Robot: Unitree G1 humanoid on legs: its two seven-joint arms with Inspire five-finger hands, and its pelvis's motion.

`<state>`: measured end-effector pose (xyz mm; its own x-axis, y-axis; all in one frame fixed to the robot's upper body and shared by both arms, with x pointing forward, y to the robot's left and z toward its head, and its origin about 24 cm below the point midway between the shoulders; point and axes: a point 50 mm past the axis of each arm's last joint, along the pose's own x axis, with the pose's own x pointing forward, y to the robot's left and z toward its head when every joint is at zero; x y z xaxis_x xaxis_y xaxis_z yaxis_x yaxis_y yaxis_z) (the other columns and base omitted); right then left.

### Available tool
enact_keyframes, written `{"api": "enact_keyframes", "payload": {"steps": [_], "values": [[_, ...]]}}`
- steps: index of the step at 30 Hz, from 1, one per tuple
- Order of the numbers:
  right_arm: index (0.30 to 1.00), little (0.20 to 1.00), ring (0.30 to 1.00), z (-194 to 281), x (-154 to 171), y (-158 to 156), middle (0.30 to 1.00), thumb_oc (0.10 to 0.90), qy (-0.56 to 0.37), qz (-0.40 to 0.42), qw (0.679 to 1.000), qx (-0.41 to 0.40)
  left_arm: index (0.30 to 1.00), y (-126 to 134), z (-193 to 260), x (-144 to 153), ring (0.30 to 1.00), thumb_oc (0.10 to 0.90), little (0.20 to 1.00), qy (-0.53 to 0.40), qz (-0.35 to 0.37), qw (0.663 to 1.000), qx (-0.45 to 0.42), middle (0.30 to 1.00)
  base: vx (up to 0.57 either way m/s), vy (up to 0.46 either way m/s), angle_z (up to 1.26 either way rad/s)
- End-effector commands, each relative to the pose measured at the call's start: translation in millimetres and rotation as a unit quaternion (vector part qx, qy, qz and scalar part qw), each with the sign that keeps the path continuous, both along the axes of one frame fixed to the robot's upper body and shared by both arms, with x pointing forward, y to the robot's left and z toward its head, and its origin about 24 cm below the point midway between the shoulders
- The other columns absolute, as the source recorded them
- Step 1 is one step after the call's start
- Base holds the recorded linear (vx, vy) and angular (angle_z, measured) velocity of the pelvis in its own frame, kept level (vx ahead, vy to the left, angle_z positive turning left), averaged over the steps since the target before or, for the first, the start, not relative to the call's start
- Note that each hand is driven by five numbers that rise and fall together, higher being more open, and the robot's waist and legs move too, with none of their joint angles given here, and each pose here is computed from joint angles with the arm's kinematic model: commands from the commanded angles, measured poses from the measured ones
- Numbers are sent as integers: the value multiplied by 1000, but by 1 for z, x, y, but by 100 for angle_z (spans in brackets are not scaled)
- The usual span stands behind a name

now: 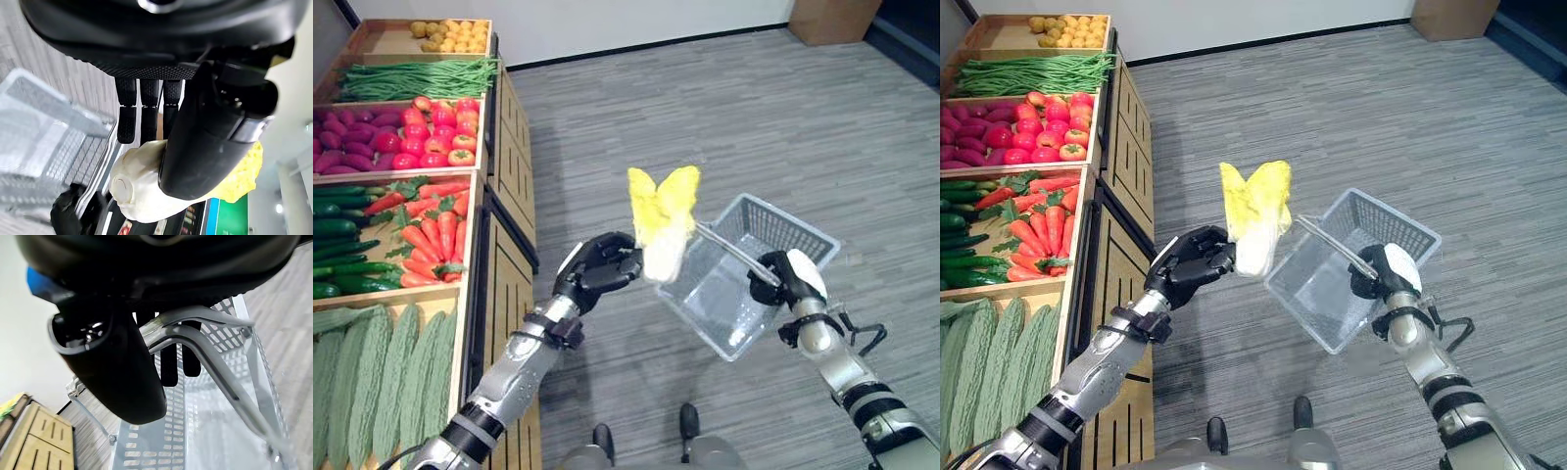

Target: Get the vegetables into the basket

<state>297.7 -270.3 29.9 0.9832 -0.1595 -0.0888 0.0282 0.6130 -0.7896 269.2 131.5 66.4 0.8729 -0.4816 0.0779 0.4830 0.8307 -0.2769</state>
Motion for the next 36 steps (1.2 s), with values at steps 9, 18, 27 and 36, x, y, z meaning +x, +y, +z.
{"api": "enact_keyframes", "payload": {"steps": [9, 18, 27, 36], "values": [[300, 300, 300, 108, 61, 49, 300, 400, -190, 110, 975, 38, 300, -16, 48, 27, 300, 400, 300, -183, -60, 967, 165, 300, 0, 0, 0], [300, 300, 300, 123, 58, 83, 300, 400, -227, 164, 953, 118, 300, -7, 35, 36, 300, 400, 300, -207, -11, 939, 275, 300, 0, 0, 0], [300, 300, 300, 122, 43, 103, 300, 400, -234, 210, 932, 181, 300, 9, 19, 41, 300, 400, 300, -199, 57, 919, 336, 300, 0, 0, 0], [300, 300, 300, 112, 25, 123, 300, 400, -215, 265, 917, 206, 300, 20, 8, 49, 300, 400, 300, -201, 145, 877, 412, 300, 0, 0, 0]]}}
